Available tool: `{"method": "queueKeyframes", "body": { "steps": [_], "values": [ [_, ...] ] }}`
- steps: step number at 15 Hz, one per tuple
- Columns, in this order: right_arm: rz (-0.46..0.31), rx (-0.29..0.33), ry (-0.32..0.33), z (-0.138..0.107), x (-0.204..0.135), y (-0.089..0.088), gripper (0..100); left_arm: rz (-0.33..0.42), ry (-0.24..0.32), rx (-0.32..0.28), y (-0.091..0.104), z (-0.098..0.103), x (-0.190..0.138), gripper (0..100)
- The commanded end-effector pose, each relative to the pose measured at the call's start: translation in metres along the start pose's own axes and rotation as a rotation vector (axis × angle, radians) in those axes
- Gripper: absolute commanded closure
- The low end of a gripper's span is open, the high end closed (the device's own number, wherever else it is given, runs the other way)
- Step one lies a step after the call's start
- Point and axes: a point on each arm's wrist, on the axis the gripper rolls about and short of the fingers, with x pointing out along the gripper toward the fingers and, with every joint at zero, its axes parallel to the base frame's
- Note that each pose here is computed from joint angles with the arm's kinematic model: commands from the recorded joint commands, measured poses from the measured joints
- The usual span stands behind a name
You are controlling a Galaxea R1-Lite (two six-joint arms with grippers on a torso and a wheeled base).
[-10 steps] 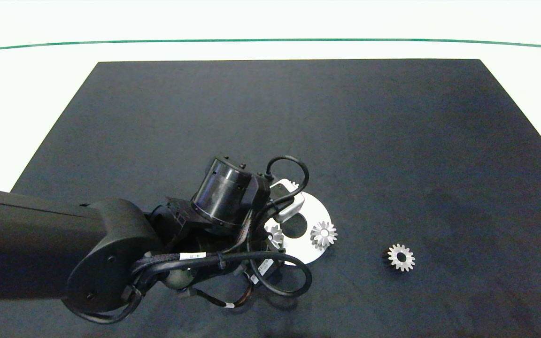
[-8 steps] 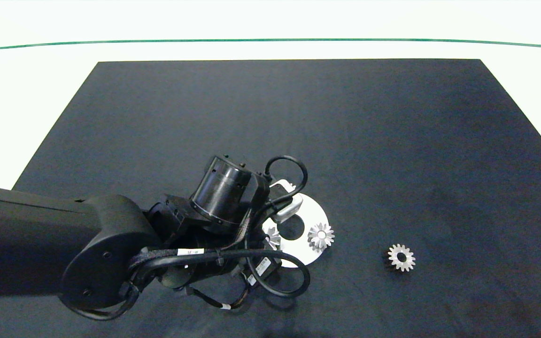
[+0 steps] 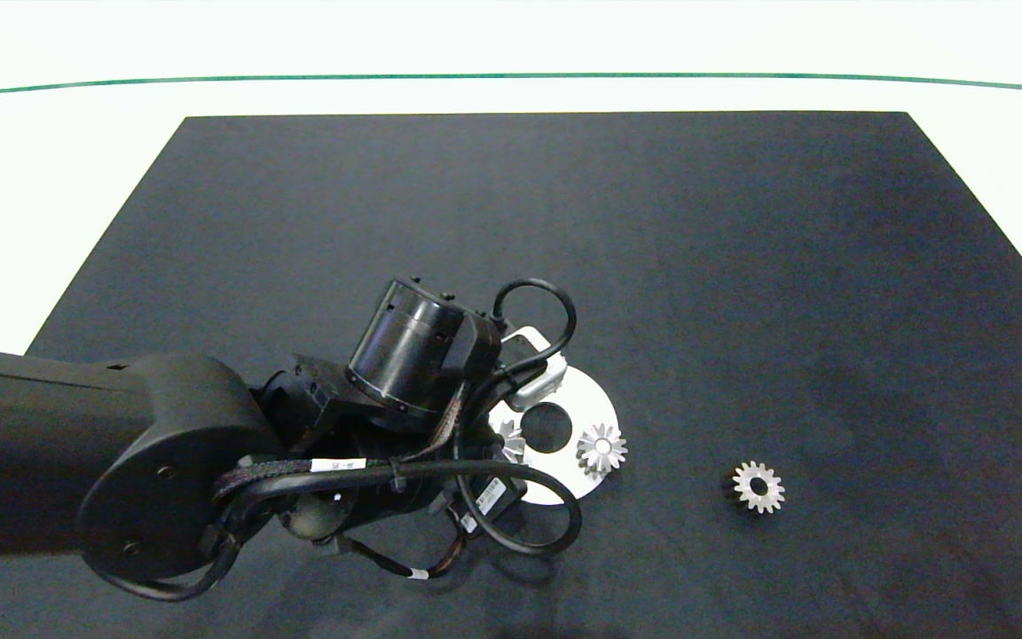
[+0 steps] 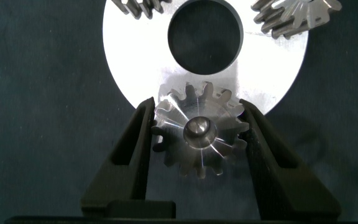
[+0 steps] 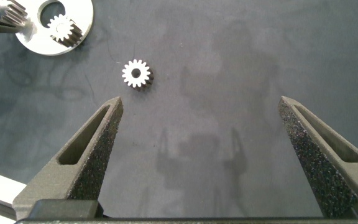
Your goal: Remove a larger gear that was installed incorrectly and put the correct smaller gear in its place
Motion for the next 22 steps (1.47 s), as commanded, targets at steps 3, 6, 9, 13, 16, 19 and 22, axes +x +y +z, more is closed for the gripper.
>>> {"method": "queueKeyframes", "body": {
  "steps": [3, 6, 9, 13, 16, 19, 22],
  "values": [
    [0.000, -0.001, 0.002, 0.000, 0.000, 0.000, 0, 0.003, -0.032, 0.001, 0.001, 0.002, -0.019, 75],
    [-0.001, -0.002, 0.001, 0.000, 0.000, 0.000, 0, 0.010, -0.050, -0.007, 0.003, 0.002, -0.027, 75],
    [-0.004, -0.002, -0.003, -0.001, -0.002, 0.000, 0, 0.035, -0.044, -0.030, 0.013, -0.004, -0.036, 75],
    [-0.007, -0.002, -0.002, -0.003, -0.003, 0.000, 0, 0.136, -0.023, -0.109, 0.049, -0.019, -0.057, 75],
    [-0.009, -0.002, 0.005, -0.005, -0.002, 0.000, 0, 0.211, 0.053, -0.172, 0.071, -0.046, -0.069, 75],
    [-0.008, -0.002, 0.019, -0.010, -0.001, 0.001, 0, 0.245, 0.129, -0.222, 0.080, -0.075, -0.072, 75],
    [-0.010, -0.002, 0.019, -0.010, -0.001, 0.001, 0, 0.213, 0.139, -0.243, 0.081, -0.087, -0.074, 75]
  ]
}}
